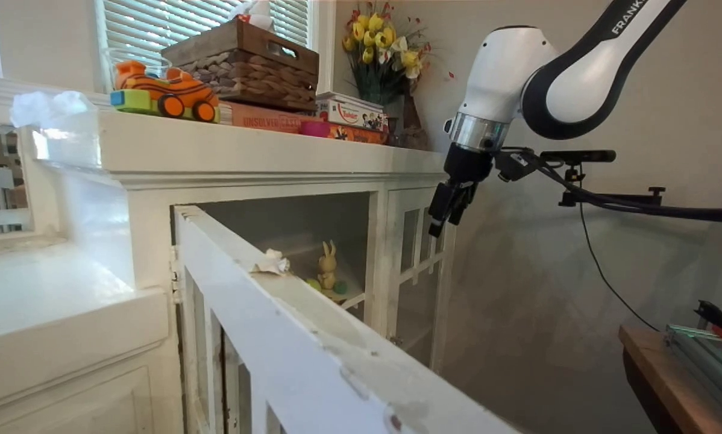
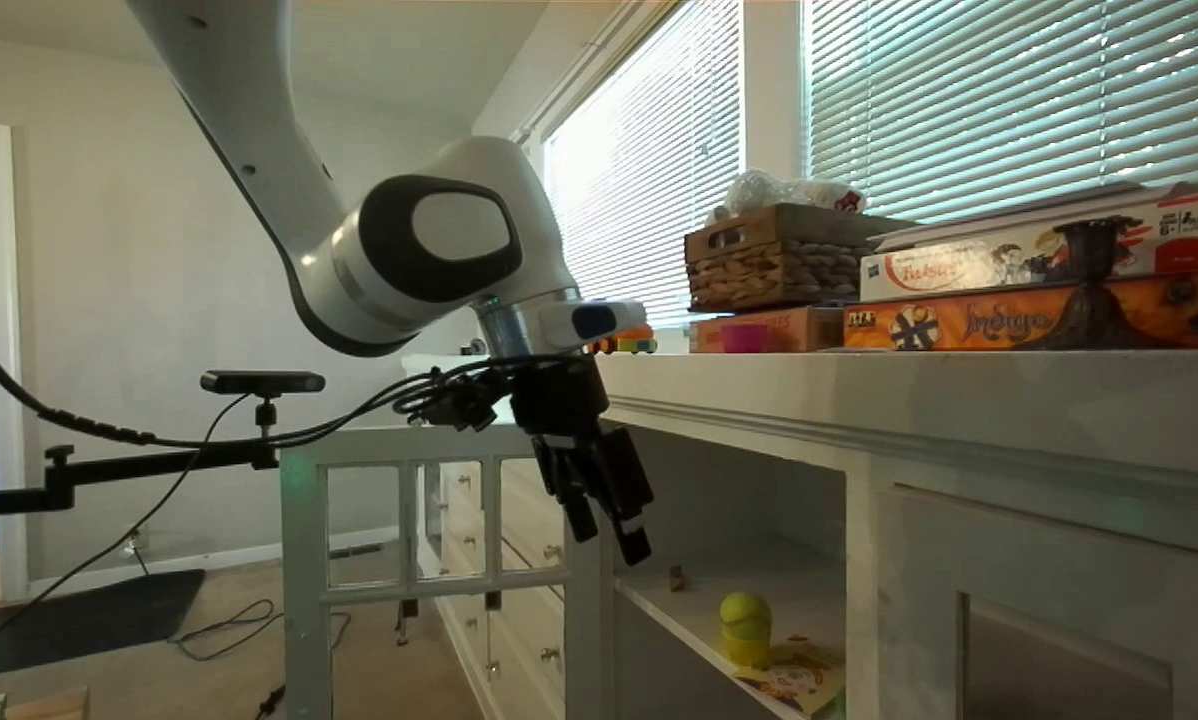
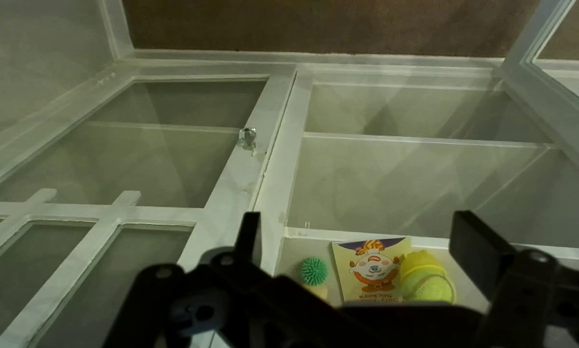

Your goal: Put the tennis ball on the countertop.

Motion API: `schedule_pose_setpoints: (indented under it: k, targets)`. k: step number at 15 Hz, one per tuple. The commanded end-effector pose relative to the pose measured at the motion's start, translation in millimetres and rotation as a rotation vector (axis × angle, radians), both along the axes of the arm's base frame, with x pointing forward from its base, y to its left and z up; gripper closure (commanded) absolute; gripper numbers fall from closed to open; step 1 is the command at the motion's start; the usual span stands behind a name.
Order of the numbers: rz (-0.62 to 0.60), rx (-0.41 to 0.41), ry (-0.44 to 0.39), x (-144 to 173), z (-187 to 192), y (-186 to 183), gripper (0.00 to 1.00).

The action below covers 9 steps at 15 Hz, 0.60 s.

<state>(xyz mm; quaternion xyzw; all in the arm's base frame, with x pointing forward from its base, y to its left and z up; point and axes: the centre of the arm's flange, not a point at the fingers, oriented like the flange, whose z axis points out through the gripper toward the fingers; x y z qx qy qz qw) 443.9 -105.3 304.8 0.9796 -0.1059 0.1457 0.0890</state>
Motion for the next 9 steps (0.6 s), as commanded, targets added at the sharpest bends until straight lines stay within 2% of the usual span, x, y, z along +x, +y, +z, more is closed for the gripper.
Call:
schedule_pose_setpoints:
  k: [1, 4, 5, 7, 9]
  targets:
    - [-0.001, 0.0, -0.002, 0, 1, -1, 0.0]
    - [-0.007, 0.021, -0.038, 0, -11, -6, 0.0]
    - [0.01, -0.007, -0.096, 3, -17, -8, 0.0]
    - [0.02, 0.054, -0.219, 11, -21, -10, 0.0]
    - [0.031, 0.098, -0.307, 17, -23, -8, 0.0]
